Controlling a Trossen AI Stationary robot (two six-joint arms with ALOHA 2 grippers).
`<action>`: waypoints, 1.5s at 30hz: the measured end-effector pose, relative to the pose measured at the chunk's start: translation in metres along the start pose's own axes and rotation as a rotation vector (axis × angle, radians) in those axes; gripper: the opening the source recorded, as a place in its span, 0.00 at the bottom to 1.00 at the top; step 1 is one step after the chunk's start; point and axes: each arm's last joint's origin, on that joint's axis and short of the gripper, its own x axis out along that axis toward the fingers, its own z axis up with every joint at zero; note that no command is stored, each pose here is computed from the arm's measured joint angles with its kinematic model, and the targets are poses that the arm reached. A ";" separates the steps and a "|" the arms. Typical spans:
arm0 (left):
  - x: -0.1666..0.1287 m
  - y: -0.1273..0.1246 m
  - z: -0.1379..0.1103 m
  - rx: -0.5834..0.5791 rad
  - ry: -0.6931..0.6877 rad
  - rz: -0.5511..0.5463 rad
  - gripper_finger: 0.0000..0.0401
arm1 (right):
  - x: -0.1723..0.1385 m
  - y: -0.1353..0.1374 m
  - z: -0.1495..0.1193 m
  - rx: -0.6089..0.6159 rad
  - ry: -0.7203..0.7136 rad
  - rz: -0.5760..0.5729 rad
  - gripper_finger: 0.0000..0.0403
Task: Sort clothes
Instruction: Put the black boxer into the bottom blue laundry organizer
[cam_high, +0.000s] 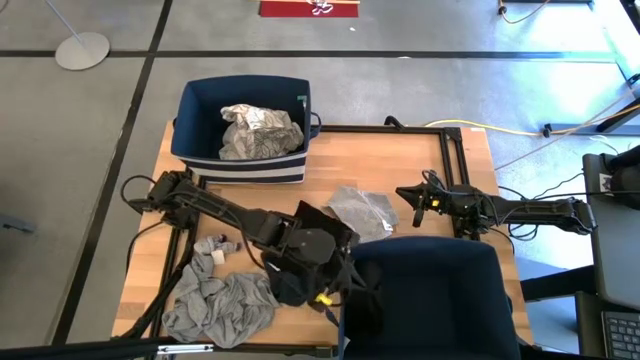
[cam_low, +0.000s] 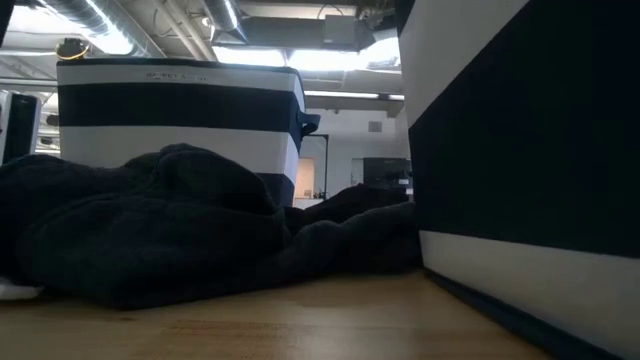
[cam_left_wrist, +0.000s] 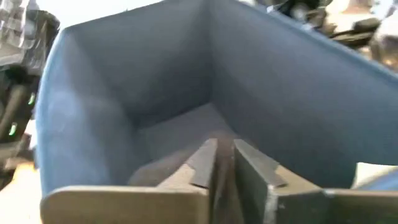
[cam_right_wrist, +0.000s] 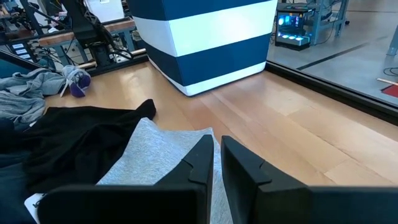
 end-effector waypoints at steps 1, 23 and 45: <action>0.000 0.003 -0.002 -0.014 0.017 0.010 0.14 | 0.000 0.000 0.000 0.000 0.000 0.000 0.09; -0.117 -0.034 -0.026 -0.260 0.484 0.424 0.49 | -0.005 0.005 0.028 -0.033 -0.085 0.015 0.09; -0.139 -0.093 -0.231 -0.554 0.101 0.487 0.49 | 0.023 0.032 0.113 -0.044 -0.094 0.043 0.09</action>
